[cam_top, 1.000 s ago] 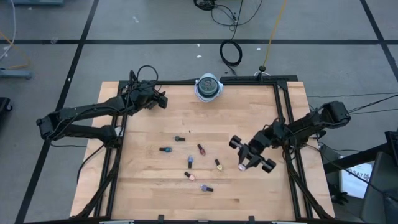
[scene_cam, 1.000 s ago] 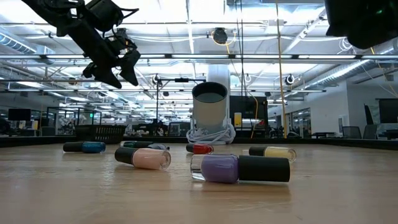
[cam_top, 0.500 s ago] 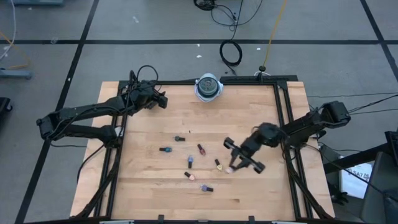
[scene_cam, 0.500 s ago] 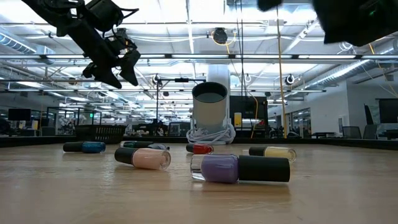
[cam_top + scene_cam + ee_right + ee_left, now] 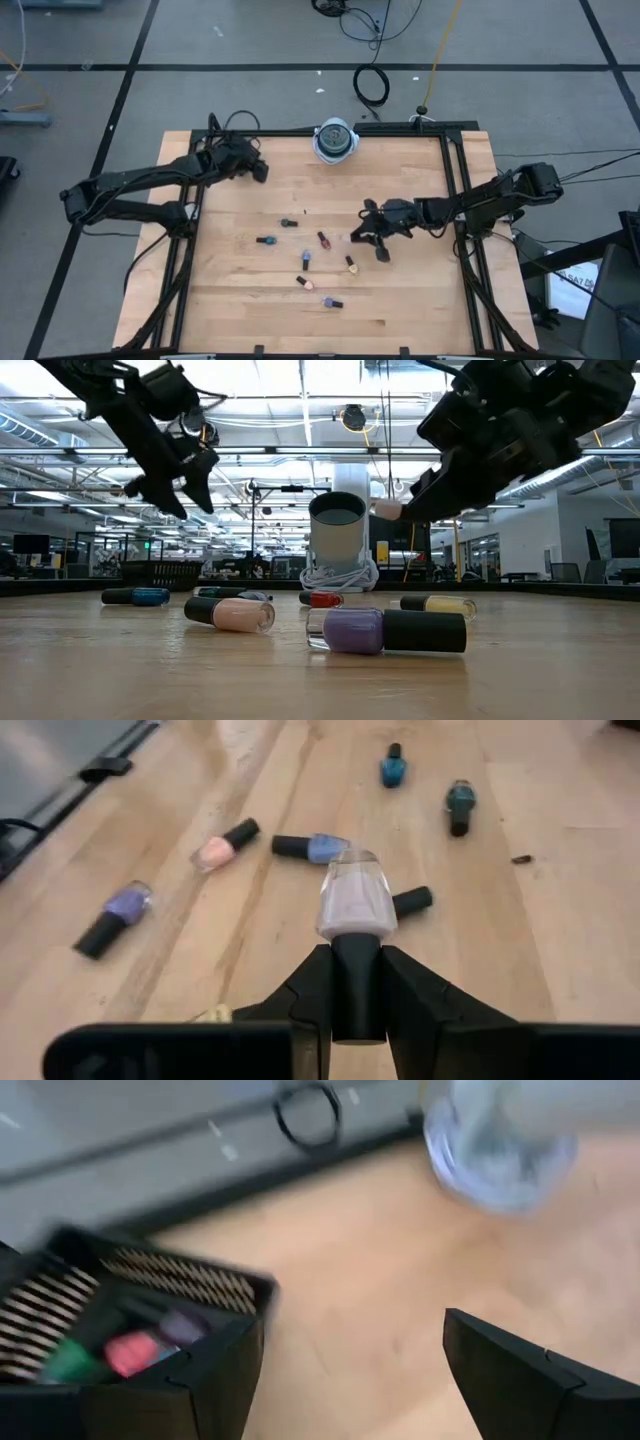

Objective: Pick & Place Nail Polish
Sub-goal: Put the white nail polish bottle into the black bin

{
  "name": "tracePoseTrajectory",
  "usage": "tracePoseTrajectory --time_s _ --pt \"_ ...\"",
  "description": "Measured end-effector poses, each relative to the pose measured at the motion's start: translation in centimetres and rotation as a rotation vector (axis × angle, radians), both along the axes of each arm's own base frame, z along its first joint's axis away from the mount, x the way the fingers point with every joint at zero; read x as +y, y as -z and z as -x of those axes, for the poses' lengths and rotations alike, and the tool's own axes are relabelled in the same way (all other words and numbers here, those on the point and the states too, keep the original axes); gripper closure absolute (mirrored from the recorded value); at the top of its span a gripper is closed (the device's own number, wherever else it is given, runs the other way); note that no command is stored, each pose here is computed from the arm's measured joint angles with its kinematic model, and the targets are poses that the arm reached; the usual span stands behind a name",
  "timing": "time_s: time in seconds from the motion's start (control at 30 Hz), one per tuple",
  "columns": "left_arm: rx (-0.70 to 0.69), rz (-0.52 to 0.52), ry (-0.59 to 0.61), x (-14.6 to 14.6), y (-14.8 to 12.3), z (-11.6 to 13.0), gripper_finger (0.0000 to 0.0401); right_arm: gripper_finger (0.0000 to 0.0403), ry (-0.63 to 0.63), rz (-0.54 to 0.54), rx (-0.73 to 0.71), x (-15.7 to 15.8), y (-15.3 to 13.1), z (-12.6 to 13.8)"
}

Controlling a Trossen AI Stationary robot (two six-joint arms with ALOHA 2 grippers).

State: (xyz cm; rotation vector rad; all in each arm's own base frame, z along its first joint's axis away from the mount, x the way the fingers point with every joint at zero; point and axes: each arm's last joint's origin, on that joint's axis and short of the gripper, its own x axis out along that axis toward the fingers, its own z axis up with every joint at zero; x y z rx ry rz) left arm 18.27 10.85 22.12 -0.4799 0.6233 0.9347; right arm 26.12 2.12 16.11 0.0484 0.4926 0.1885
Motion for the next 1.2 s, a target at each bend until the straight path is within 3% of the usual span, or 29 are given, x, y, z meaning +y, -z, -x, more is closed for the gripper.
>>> tracePoseTrajectory --time_s 0.27,0.5,1.2 --pt "0.119 0.172 0.093 0.8 3.9 -1.8 0.0116 0.0352 0.019 -0.006 -0.015 -0.4 -0.1 -0.1" --pt "0.219 0.261 0.025 2.8 6.8 -1.6 0.0125 0.0352 0.023 -0.016 -0.014 -0.3 -0.1 -0.1" --pt "0.301 0.235 -0.057 4.1 7.5 -0.6 0.0128 0.0352 0.022 -0.012 -0.015 -0.3 -0.1 -0.1"
